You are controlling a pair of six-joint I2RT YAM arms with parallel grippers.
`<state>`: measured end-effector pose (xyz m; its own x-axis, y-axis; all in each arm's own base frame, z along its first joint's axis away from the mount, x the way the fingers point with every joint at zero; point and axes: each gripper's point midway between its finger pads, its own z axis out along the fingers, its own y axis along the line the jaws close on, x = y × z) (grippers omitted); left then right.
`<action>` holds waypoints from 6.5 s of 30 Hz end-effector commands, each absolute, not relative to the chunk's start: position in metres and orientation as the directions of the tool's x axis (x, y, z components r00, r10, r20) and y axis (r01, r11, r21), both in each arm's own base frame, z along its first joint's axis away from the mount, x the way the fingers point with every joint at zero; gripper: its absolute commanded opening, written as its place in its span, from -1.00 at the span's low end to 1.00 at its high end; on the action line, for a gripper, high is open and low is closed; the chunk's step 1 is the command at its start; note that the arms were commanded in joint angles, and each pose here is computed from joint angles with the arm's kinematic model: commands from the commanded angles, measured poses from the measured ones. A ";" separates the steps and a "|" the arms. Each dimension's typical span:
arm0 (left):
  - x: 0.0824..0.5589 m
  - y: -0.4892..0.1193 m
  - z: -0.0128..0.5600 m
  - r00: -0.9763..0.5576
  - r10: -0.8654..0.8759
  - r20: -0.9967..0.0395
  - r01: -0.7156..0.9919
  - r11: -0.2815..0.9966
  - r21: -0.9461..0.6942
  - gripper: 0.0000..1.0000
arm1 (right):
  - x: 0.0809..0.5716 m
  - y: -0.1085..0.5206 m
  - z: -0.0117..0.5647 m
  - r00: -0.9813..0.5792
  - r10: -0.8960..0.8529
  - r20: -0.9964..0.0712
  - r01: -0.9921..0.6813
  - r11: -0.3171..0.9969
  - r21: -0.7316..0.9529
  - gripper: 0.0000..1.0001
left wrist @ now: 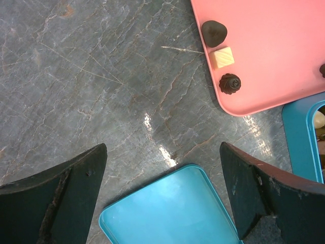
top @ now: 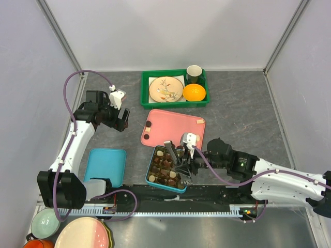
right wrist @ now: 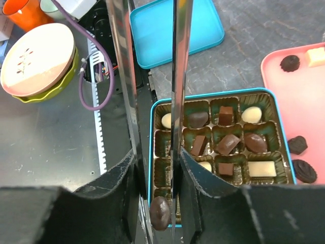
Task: Pack the chocolate
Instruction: Place the fake chocolate in the packing box, then place the clamp at the center of the board, then adjust the plate at the center of the board, then pick up the box lid from the corner of the board.
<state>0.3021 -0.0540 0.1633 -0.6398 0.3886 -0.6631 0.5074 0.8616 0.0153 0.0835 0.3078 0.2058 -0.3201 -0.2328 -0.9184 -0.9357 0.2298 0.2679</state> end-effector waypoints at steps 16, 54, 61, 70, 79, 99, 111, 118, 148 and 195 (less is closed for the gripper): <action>0.300 -0.055 0.172 -0.613 0.400 -0.681 0.529 0.848 0.022 0.99 | 0.140 0.287 0.244 -0.280 -0.072 -0.957 -0.816 0.543 0.198 -0.45; 0.259 -0.061 0.137 -0.623 0.489 -0.611 0.635 0.772 -0.030 0.99 | 0.444 -0.014 0.019 -0.877 -0.058 -0.477 0.154 0.907 -0.393 0.33; 0.255 -0.065 0.126 -0.646 0.489 -0.587 0.645 0.761 -0.076 0.99 | 0.450 -0.015 0.062 -0.808 -0.039 -0.588 0.202 0.919 -0.339 0.60; 0.247 -0.075 0.108 -0.677 0.514 -0.527 0.666 0.733 -0.141 0.77 | 0.447 0.044 0.149 -0.639 0.011 -0.769 0.155 0.981 -0.114 0.52; 0.225 -0.073 0.075 -0.680 0.606 -0.414 0.700 0.704 -0.119 0.32 | 0.375 0.129 0.098 -0.698 0.005 -0.717 -0.037 0.998 0.042 0.09; 0.195 -0.049 0.048 -0.666 0.689 -0.286 0.721 0.693 -0.011 0.56 | 0.330 0.162 0.013 -0.812 0.067 -0.579 -0.060 0.979 0.197 -0.23; 0.192 -0.057 0.038 -0.676 0.682 -0.279 0.720 0.692 -0.053 0.50 | 0.378 0.170 0.027 -0.769 0.044 -0.638 -0.066 0.987 0.147 -0.69; 0.187 -0.064 0.033 -0.676 0.688 -0.263 0.726 0.684 -0.073 0.30 | 0.398 0.164 0.028 -0.750 0.031 -0.661 -0.042 0.995 0.094 -0.74; 0.237 -0.077 0.019 -0.664 0.725 -0.183 0.741 0.671 -0.029 -0.77 | 0.393 0.151 0.153 -0.509 0.133 -0.851 -0.059 0.980 0.188 -0.50; 0.102 -0.141 0.288 0.068 0.614 -0.786 0.994 0.030 0.110 -0.97 | 0.268 0.254 0.309 0.240 0.099 -0.966 -0.890 0.420 -0.178 0.18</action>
<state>0.1813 -0.1369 0.2762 -0.1266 0.6626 -0.7382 0.9474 0.3012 0.1079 0.3059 0.2338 0.2599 -0.0493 0.0658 -0.9966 -0.7845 0.6150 0.0794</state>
